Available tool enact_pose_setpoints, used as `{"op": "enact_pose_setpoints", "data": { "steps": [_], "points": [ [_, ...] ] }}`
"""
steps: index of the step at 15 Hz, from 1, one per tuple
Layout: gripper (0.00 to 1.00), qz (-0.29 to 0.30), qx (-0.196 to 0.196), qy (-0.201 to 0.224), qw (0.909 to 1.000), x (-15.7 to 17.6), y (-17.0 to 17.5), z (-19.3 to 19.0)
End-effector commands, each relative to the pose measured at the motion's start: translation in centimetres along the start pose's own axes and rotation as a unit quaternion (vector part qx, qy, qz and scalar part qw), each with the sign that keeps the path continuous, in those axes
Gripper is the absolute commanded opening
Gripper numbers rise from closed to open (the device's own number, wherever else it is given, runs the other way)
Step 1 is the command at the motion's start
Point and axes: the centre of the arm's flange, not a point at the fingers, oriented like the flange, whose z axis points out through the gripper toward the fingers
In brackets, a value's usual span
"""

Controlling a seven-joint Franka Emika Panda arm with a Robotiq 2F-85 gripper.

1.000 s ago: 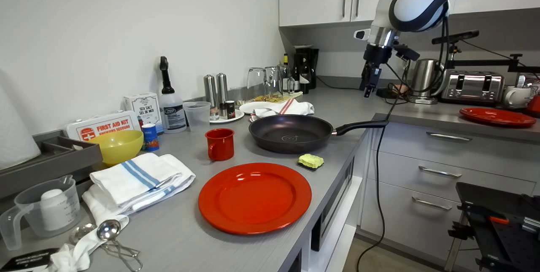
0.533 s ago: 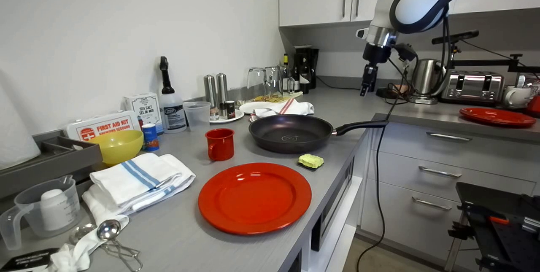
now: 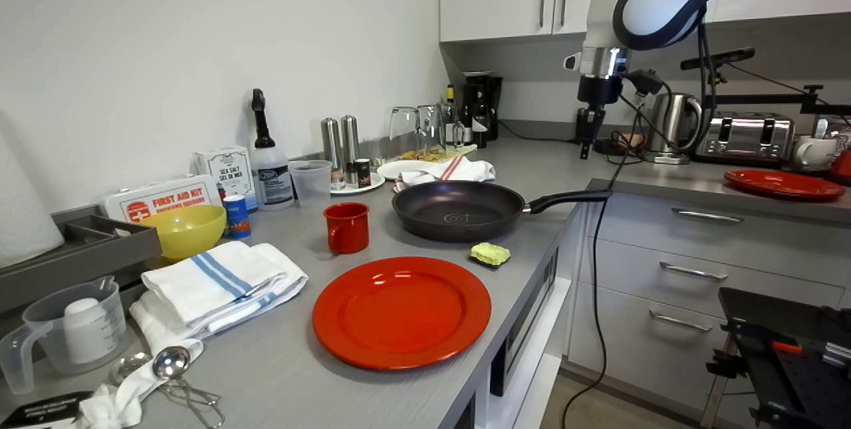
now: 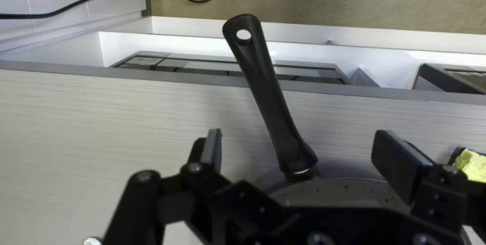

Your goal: Move the pan to the left

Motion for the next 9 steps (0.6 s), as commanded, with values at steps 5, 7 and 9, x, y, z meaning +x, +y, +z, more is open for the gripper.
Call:
{"op": "enact_pose_setpoints", "data": {
  "steps": [5, 7, 9],
  "points": [
    [1.00, -0.001, 0.033, -0.043, 0.9985, -1.1, -1.5, -1.7],
    [1.00, -0.005, 0.041, -0.050, 0.9979, -1.3, -1.7, -1.8],
    [1.00, -0.003, 0.029, -0.047, 0.9985, -1.1, -1.5, -0.8]
  ]
}}
